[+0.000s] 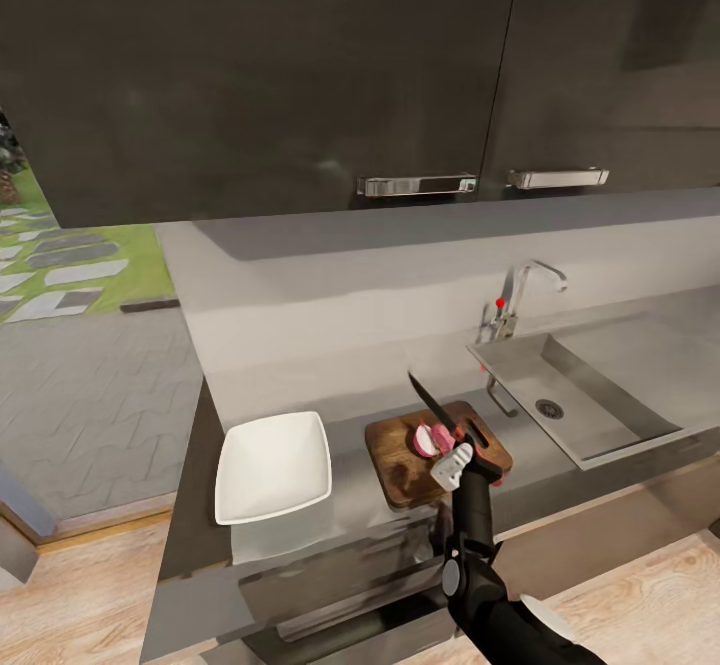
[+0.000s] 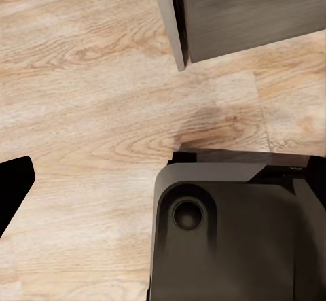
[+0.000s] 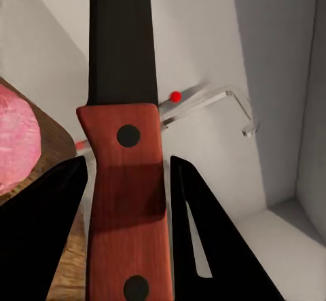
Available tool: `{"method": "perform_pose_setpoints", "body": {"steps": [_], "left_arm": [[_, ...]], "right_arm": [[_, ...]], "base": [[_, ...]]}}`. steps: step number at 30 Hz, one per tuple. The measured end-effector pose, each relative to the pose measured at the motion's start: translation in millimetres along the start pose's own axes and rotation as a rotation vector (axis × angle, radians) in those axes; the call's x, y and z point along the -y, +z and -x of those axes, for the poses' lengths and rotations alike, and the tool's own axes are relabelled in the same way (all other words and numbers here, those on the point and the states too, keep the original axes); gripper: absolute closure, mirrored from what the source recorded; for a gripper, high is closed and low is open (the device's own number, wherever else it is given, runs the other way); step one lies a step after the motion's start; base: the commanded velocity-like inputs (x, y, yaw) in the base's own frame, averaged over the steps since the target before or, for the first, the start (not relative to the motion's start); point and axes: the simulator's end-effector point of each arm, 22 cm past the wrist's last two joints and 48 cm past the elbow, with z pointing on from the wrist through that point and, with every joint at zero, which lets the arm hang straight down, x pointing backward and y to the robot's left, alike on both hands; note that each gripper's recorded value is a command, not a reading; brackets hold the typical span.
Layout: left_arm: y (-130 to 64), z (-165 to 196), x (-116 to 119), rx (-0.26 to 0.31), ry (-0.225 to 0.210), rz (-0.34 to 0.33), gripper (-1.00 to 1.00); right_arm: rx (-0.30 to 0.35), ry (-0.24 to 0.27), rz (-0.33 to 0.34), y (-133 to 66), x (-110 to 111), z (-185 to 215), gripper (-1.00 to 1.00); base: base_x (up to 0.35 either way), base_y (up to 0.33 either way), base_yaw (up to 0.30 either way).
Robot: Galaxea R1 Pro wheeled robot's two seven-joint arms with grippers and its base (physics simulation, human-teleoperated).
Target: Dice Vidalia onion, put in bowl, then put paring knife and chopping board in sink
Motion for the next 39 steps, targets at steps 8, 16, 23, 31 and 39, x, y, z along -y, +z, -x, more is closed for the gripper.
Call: {"method": "perform_pose_setpoints", "body": {"steps": [8,16,23,31,39], "left_arm": [[0.0,0,0,0.000,0.000,0.000,-1.00],[0.0,0,0,0.000,0.000,0.000,-1.00],[0.0,0,0,-0.001,0.000,0.000,-1.00],[0.0,0,0,-0.001,0.000,0.000,-1.00],[0.0,0,0,-0.001,0.000,0.000,-1.00]], "right_arm": [[-0.002,-0.001,0.069,-0.8,-16,0,1.00],[-0.002,-0.001,0.078,-1.1,-18,0,1.00],[-0.005,0.004,0.087,-2.8,-22,3,1.00],[-0.009,-0.002,0.094,-3.6,-26,0,1.00],[-0.009,-0.002,0.140,-4.8,-36,0,1.00]], "base": [[0.000,0.000,0.000],[0.000,0.000,0.000],[0.000,0.000,0.000],[0.000,0.000,0.000],[0.000,0.000,0.000]]}}
